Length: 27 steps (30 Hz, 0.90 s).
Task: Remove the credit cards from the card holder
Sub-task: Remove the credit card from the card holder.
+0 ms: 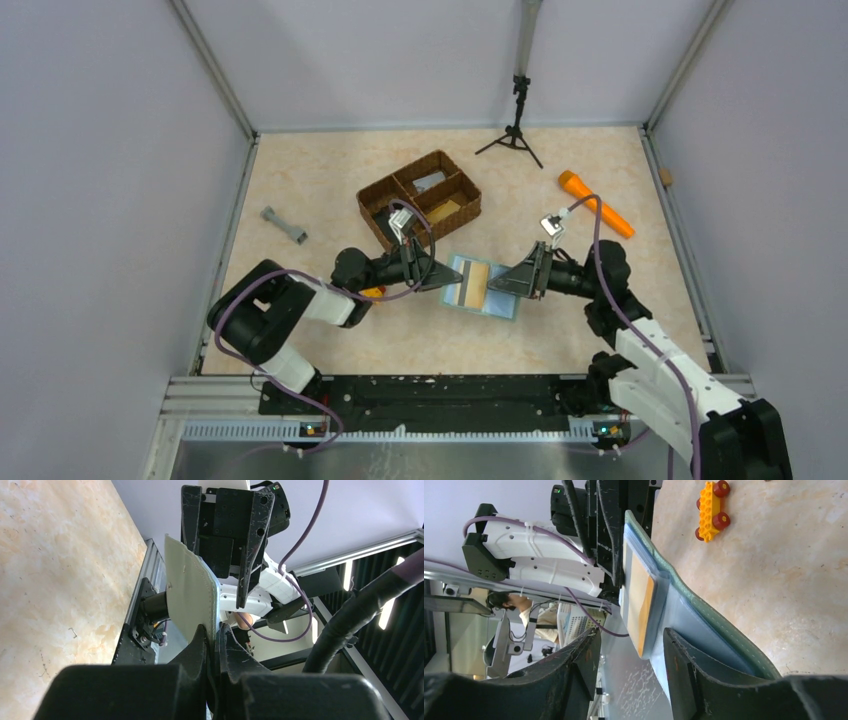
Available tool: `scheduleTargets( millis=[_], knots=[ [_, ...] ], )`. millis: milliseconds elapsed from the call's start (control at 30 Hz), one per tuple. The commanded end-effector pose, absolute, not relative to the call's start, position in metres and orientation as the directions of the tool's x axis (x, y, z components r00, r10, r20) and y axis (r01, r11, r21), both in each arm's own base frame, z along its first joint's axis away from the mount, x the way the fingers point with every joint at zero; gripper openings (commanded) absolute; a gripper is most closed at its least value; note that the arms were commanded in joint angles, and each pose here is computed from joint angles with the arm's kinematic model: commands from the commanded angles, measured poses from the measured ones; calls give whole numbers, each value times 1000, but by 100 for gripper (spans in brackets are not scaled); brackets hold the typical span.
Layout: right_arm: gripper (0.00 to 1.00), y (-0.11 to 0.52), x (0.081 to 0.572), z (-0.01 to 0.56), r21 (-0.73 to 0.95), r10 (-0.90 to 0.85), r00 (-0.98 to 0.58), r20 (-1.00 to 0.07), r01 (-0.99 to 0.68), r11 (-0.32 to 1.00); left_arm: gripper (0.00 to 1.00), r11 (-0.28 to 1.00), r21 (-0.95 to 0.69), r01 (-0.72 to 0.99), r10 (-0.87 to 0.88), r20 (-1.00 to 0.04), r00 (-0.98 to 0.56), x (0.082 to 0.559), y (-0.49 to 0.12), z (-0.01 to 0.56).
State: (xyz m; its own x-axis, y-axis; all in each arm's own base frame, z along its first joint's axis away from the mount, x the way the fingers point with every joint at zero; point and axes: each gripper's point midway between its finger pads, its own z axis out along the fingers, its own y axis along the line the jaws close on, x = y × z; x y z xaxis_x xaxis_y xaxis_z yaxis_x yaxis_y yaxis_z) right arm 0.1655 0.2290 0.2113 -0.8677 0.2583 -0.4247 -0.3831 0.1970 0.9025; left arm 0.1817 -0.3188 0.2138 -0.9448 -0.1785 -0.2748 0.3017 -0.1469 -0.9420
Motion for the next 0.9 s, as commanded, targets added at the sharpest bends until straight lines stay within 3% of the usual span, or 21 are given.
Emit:
scheduleTargets(
  millis=[0,133,367,567,700,833,867],
  knots=[
    [51,230,171,225,884,256,-847,-466,-430,185,0,-243,-875,419,-189,-381,-905,170,-319,249],
    [49,233,170,226,886,249,-851,-462,-431,171,0,-253,-870,424,-188,-385,-903,168,-322,252],
    [37,238,162,236,894,239,-862,-448,-437,100,0,-211,-880,426,-193,-390,-900,173,-329,244],
    [15,238,162,235,894,237,-862,-447,-437,98,0,-192,-880,434,-192,-400,-896,173,-335,244],
    [19,239,160,238,881,235,-849,-473,-464,96,0,-192,-881,432,-177,-402,-898,171,-341,245],
    [0,238,164,231,875,228,-845,-483,-458,156,0,-167,-884,437,-173,-410,-896,171,-343,242],
    [0,237,165,229,873,226,-844,-486,-455,178,0,-164,-884,439,-172,-412,-895,171,-342,242]
  ],
)
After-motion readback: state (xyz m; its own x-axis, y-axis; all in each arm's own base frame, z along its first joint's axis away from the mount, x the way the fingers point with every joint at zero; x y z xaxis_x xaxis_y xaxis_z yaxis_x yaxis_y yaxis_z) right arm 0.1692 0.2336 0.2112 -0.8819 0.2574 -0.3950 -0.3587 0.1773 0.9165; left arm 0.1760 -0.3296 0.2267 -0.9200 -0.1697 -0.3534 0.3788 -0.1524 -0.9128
